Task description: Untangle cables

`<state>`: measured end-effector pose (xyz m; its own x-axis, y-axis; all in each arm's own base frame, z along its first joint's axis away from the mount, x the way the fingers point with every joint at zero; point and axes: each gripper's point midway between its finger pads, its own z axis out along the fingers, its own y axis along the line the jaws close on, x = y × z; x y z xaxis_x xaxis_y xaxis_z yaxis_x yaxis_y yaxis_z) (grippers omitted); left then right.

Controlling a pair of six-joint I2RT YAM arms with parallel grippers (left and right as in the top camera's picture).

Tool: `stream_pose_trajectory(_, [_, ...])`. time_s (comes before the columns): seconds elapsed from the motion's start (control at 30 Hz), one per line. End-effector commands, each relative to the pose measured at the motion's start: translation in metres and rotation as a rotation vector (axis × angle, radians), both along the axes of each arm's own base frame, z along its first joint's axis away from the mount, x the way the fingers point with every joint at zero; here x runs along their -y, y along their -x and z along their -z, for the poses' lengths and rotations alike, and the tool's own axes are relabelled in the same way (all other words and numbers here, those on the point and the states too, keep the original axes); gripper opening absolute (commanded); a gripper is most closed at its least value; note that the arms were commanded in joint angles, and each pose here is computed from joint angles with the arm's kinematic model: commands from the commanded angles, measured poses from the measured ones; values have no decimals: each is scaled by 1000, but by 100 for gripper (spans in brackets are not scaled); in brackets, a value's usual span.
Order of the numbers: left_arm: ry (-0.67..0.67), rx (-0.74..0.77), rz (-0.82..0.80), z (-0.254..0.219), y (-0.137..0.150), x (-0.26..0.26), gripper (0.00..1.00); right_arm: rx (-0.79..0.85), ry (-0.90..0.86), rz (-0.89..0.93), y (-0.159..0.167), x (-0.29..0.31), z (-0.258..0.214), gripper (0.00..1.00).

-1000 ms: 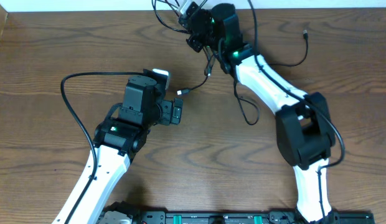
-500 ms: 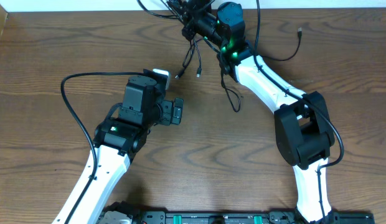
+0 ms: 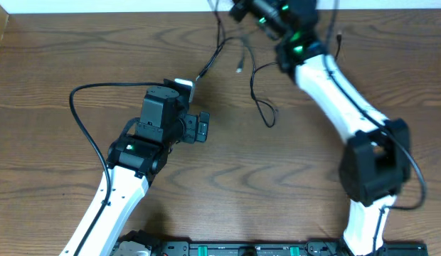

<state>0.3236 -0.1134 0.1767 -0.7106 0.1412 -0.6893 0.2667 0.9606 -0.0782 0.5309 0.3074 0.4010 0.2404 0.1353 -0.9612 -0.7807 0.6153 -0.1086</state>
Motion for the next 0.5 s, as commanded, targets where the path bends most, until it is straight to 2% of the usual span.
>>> stream_pose_trajectory(0.0, [48,11,5,-9,-6,7,98,71,-11,-9,22,28,-55,1])
stream_pose_trajectory(0.3, [142,-6,102,8,-27,39,98,-196,-82,-8,29,62,-63,1])
stream_pose_trajectory(0.47, [195,55,199,4,-43,60,98,-326,-112,3,32,76,-60,1])
